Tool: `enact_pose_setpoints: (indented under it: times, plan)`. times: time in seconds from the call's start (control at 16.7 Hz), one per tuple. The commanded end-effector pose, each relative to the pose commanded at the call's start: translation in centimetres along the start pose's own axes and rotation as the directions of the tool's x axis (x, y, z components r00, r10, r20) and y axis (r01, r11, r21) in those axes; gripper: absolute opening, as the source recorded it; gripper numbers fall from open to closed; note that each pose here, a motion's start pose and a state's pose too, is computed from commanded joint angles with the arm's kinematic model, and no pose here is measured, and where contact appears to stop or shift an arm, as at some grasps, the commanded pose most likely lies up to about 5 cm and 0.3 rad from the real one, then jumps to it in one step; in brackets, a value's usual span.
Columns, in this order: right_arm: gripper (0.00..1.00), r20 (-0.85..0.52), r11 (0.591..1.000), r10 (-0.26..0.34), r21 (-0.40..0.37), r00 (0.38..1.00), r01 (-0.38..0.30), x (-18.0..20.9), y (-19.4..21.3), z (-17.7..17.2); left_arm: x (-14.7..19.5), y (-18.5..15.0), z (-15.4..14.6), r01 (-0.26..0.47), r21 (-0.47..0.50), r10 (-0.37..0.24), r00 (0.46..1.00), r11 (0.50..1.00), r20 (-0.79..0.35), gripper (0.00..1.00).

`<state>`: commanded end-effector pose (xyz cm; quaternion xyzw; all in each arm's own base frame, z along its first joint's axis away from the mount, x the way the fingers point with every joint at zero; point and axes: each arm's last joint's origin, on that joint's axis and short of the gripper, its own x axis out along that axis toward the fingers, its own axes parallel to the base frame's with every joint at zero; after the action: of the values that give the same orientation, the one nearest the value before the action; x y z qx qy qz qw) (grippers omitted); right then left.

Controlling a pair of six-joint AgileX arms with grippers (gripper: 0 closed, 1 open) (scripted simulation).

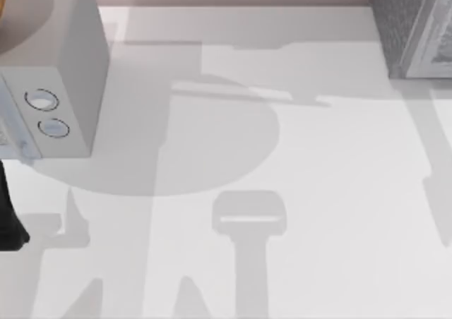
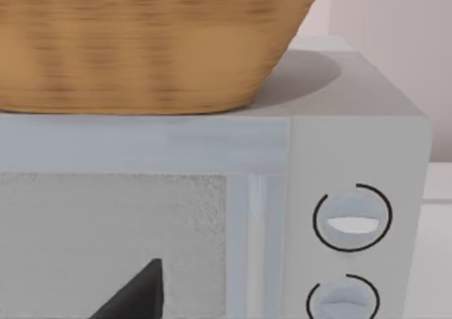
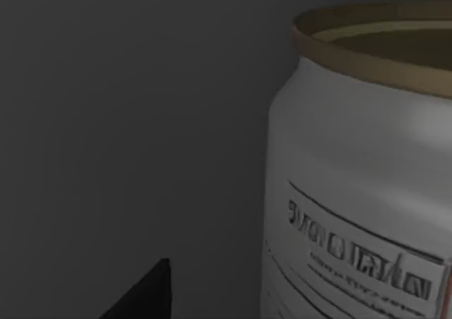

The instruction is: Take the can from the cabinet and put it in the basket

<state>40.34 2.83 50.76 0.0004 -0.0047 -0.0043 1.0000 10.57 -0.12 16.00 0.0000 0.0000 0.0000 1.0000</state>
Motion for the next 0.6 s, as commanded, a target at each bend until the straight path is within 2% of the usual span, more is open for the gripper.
enact_pose_setpoints:
  times: [0.6]
  plan:
    - [0.10,0.000,1.000,0.000,0.000,1.000,0.000,0.00,0.00,0.00,0.00,0.00,0.00,0.000,0.000,0.000,1.000,1.000,0.000,1.00]
